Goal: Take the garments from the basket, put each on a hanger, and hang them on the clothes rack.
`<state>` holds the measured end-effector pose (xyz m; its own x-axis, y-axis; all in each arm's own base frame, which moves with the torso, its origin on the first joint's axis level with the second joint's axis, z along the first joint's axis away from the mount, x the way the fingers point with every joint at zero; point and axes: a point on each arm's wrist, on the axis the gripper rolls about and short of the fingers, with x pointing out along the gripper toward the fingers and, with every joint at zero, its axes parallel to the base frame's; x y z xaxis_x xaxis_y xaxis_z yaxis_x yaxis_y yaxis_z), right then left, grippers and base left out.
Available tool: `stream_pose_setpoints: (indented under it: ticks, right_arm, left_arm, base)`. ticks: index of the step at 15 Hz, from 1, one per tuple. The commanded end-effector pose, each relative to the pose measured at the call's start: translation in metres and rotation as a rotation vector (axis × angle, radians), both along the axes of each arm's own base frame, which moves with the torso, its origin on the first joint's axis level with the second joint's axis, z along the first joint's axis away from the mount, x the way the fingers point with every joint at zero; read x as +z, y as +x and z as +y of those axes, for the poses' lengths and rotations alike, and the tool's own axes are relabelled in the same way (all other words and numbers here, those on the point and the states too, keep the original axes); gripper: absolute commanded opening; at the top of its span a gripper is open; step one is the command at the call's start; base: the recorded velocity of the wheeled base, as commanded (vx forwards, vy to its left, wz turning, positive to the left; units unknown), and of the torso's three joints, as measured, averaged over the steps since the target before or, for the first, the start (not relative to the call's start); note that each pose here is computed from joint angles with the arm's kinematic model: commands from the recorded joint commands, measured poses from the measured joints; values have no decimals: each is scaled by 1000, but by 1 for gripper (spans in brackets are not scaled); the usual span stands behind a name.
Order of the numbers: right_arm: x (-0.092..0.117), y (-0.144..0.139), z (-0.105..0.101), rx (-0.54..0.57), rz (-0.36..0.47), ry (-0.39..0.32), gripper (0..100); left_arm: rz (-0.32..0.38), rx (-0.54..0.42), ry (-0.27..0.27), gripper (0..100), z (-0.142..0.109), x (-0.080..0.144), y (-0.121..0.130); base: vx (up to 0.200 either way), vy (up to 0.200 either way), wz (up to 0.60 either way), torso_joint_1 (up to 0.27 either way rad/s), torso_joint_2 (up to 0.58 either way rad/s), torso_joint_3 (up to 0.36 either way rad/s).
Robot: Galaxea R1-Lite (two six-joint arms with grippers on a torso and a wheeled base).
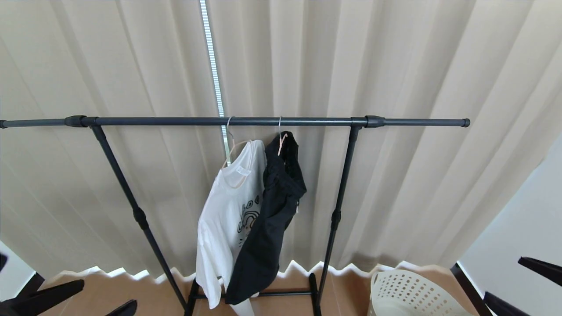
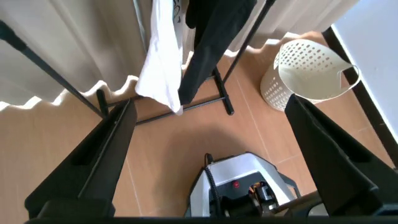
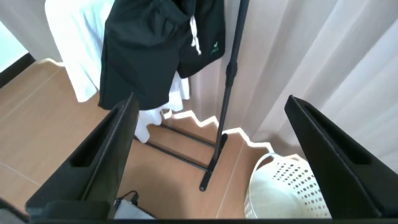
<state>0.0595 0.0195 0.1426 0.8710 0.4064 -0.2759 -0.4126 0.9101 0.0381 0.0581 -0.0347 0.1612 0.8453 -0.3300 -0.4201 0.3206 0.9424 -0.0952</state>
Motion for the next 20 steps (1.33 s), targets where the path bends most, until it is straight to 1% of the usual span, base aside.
stream_pose_setpoints:
  ticks: [1,2,3,4,5,6,7,8,9,10,11,12,13,14,15,16,17,18,19,20]
  right_arm:
    - [-19,-32,-8,2,-56,12,100]
    - [-30,-48,-13,1,-45,8,100]
    - [-35,-56,-14,1,-46,8,100]
    - [-38,-59,-15,0,-45,8,100]
    - [-44,-67,-17,-5,-62,14,100]
    - [-48,-71,-18,-7,-84,19,100]
    - [-54,-73,-19,-12,-102,24,100]
    - [-56,-75,-19,-26,-112,27,100]
    - [-56,-76,-19,-51,-123,31,100]
    - [-56,-77,-18,-80,-136,32,100]
    - [-56,-77,-18,-97,-143,31,100]
    - [-56,-77,-18,-97,-143,31,100]
    - [-57,-80,-18,-134,-182,33,100]
    - [-57,-81,-17,-143,-184,32,100]
    - [-57,-81,-17,-143,-184,32,100]
    - [-57,-81,-17,-143,-184,33,100]
    - [-57,-81,-17,-143,-184,33,100]
    - [-57,-81,-17,-143,-184,33,100]
    - [-57,-81,-17,-144,-184,37,100]
    - [-57,-81,-17,-144,-183,39,100]
  left_arm:
    - [-129,8,-79,100,26,-26,-37]
    - [-136,19,-50,100,32,-46,-44]
    - [-145,23,-33,100,34,-54,-47]
    - [-145,21,-27,100,35,-60,-49]
    - [-149,13,4,100,38,-75,-53]
    - [-173,17,11,100,40,-80,-56]
    - [-201,87,14,100,41,-80,-58]
    - [-219,189,53,100,42,-80,-59]
    - [-265,281,93,100,44,-80,-63]
    - [-341,349,122,100,44,-81,-70]
    - [-373,374,135,100,44,-82,-73]
    - [-373,374,135,100,44,-82,-73]
    - [-369,478,100,100,46,-82,-74]
    - [-367,495,95,100,46,-82,-74]
    - [-366,534,111,100,45,-82,-74]
    - [-371,618,194,100,43,-82,-76]
    - [-420,630,195,100,42,-83,-80]
    - [-455,612,179,100,41,-84,-82]
    - [-455,596,112,100,41,-84,-82]
    - [-453,520,52,100,39,-84,-82]
  base:
    - [0,0,0,0,0,0]
    - [0,0,0,0,0,0]
    - [0,0,0,0,0,0]
    - [0,0,0,0,0,0]
    - [0,0,0,0,0,0]
    - [0,0,0,0,0,0]
    - [0,0,0,0,0,0]
    - [0,0,0,0,0,0]
    - [0,0,0,0,0,0]
    - [0,0,0,0,0,0]
    - [0,0,0,0,0,0]
    - [0,0,0,0,0,0]
    - [0,0,0,0,0,0]
    - [0,0,0,0,0,0]
    - [0,0,0,0,0,0]
    - [0,0,0,0,0,0]
    - [0,0,0,0,0,0]
    - [0,0,0,0,0,0]
    - [0,0,0,0,0,0]
    - [0,0,0,0,0,0]
